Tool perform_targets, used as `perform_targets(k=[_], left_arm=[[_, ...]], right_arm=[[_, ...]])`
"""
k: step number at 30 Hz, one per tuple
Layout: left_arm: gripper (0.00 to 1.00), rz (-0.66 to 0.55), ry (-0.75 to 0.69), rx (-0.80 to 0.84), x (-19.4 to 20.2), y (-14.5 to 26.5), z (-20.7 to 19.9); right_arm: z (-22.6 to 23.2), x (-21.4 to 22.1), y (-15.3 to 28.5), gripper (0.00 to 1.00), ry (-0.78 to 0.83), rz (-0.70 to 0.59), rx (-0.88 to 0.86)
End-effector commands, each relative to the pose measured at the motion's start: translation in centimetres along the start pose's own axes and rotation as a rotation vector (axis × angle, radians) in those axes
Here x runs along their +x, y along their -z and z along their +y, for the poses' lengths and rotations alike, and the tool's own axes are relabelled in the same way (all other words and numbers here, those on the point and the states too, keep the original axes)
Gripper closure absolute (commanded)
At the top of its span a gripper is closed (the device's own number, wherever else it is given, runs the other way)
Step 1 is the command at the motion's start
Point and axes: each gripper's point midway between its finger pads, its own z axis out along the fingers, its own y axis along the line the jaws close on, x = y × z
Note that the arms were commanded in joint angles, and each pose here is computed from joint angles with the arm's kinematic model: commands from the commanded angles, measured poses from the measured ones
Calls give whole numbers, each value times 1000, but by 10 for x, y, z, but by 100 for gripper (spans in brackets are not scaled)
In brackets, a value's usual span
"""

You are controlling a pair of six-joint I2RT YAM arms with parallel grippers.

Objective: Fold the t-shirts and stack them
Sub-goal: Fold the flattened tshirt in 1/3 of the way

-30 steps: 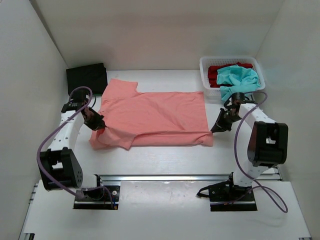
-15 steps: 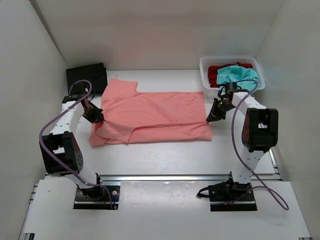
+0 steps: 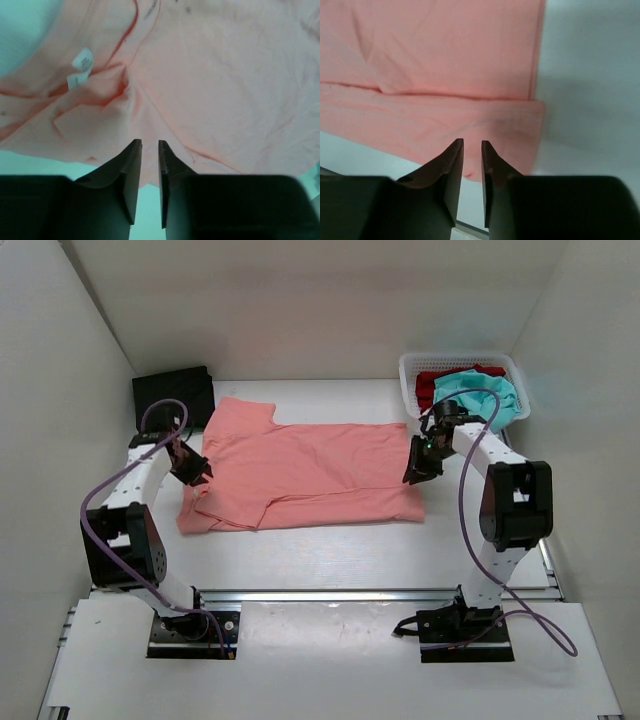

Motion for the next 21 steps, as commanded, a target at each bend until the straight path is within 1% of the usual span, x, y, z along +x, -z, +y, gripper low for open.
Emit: perform_targets(k=[1, 2, 3, 4, 5, 6, 7, 8, 9, 10, 12, 13, 14, 16, 17, 20, 21], left_arm=[[71, 9, -23, 43, 31, 8, 1], [72, 0, -21, 49, 36, 9, 0], [76, 10, -16, 39, 46, 7, 7], [77, 24, -37, 20, 58, -1, 15], [79, -2, -30, 26, 56, 1, 14], [79, -8, -27, 15, 59, -1, 21], [80, 16, -61, 11, 75, -5, 22], [80, 14, -68, -9, 78, -7, 28], [80, 20, -72, -27, 83, -10, 35], [80, 40, -75, -47, 93, -15, 44], [81, -22, -67, -69, 89, -19, 52], [81, -14, -52, -98, 94, -24, 62], [81, -36, -71, -92, 94, -24, 58], [81, -50, -94, -116, 97, -29, 65], [81, -71, -112, -106, 94, -29, 62], [82, -94, -112, -86, 86, -21, 57], [82, -102, -133, -73, 84, -16, 53]], right_arm=[[24, 15, 12, 83, 106, -25, -26], [21, 24, 11, 85, 104, -8, -12], [21, 35, 10, 87, 117, 1, -7], [21, 39, 11, 87, 119, 0, -1], [15, 50, 8, 89, 117, 12, 21], [9, 58, 8, 93, 110, 11, 32], [8, 57, 10, 94, 109, -19, 24], [2, 72, 5, 95, 93, 8, 28], [-6, 77, 5, 99, 86, -2, 44], [-8, 77, 5, 100, 83, -18, 48], [-17, 91, -3, 99, 91, -11, 70], [-19, 90, -6, 100, 93, -20, 82], [-23, 98, -9, 100, 94, 3, 96], [-27, 92, -15, 100, 106, -19, 110], [-27, 92, -17, 100, 106, -16, 112], [-17, 84, -10, 99, 112, -10, 98], [-15, 80, -5, 100, 99, -19, 96]])
